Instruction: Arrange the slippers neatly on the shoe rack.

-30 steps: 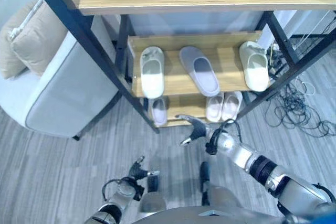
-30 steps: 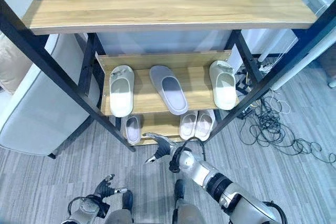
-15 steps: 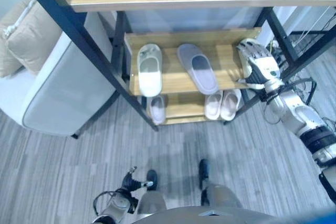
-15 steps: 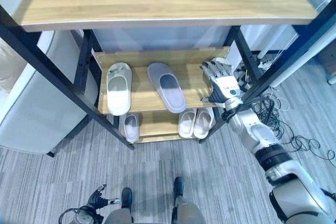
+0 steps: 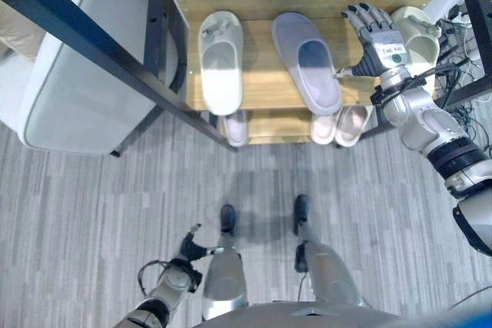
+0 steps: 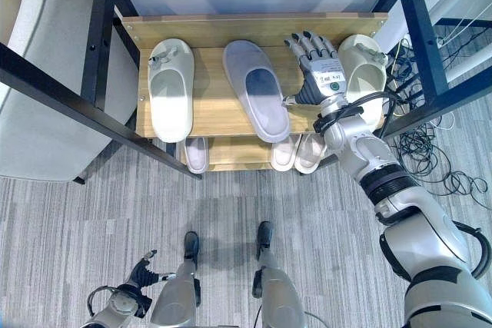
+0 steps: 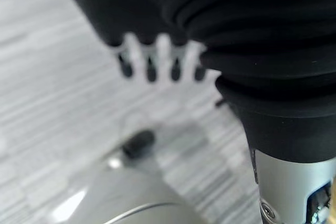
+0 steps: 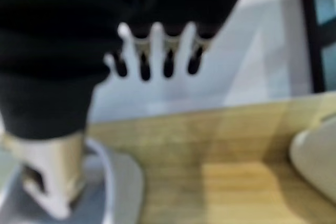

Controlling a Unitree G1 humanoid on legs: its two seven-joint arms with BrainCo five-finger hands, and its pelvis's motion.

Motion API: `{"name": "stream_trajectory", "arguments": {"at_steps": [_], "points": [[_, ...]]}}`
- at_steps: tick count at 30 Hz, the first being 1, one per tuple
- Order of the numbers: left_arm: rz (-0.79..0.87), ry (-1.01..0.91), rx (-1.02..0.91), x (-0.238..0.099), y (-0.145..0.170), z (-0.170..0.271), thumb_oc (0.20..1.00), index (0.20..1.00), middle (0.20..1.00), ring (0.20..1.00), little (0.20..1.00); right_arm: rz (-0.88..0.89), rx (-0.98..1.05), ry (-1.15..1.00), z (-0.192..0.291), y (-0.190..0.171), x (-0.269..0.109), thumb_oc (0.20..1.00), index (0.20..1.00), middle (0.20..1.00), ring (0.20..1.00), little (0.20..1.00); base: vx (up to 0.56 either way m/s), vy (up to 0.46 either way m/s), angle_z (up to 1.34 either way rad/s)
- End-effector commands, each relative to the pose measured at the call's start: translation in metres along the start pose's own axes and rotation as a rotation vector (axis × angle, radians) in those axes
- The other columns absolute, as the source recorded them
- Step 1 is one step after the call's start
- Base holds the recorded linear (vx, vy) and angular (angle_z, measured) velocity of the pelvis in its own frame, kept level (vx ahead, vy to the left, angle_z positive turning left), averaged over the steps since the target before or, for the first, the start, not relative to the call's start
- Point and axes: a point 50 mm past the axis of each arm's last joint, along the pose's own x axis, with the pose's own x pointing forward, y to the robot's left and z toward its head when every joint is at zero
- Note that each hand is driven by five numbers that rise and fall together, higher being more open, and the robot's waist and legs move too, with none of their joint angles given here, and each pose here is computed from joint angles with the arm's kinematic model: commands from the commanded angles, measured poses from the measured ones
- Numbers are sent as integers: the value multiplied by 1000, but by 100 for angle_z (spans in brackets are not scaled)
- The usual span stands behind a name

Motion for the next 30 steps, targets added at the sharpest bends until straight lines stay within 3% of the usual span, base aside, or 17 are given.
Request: {"name": "stream_trajectory", "arguments": {"at_steps": [1, 9, 21, 30], "points": [[-32, -60, 100, 3, -3, 10, 1000, 1000, 1000, 1000, 1000, -164, 63, 72, -16, -39, 23, 1000, 1000, 1000, 1000, 1000, 29, 15, 4], [-24, -89, 93, 5, -1, 18, 1000, 1000, 1000, 1000, 1000, -234, 353, 280, -45, -47, 23, 1000, 1000, 1000, 1000, 1000, 22, 15, 7], [3, -34, 72, 0, 5, -1, 1000, 1000, 1000, 1000, 1000, -327, 338, 225, -45, -76, 32, 1000, 1000, 1000, 1000, 1000, 19, -6, 9], [26, -49, 75, 1, 10, 2, 1000, 1000, 1000, 1000, 1000, -362, 325, 210, -43, -78, 29, 1000, 1000, 1000, 1000, 1000, 0, -1, 6]]}}
